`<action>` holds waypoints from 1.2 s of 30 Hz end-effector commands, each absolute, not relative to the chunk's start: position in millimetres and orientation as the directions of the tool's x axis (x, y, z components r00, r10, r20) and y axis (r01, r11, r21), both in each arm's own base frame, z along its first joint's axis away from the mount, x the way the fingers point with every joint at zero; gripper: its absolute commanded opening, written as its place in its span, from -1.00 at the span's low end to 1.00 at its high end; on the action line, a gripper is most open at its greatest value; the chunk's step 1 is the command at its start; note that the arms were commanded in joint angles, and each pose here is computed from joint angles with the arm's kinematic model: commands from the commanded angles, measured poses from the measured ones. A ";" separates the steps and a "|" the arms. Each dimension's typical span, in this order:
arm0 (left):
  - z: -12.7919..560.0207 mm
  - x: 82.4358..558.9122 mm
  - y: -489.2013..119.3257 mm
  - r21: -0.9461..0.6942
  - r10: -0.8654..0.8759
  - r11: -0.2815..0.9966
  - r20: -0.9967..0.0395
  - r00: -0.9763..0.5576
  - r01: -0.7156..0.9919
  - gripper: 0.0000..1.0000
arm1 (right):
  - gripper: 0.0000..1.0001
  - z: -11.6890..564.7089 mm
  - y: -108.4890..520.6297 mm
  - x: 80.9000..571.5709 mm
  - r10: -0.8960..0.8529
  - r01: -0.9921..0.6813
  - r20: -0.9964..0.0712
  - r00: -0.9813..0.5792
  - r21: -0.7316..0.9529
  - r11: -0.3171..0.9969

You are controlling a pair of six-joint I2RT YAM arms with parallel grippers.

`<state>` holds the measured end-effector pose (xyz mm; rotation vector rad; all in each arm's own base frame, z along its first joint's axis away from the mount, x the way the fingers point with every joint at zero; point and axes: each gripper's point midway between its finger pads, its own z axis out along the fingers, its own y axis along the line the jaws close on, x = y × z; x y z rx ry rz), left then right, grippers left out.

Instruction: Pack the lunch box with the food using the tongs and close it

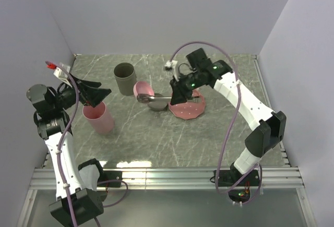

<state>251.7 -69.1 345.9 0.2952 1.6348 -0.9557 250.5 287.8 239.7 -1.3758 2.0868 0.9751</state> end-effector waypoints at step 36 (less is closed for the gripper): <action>446.0 228.3 -132.5 -0.168 -0.547 0.371 -0.834 0.068 0.913 0.74 | -1.00 446.5 282.4 210.2 -0.085 -0.666 -0.695 -0.714 0.712 -0.225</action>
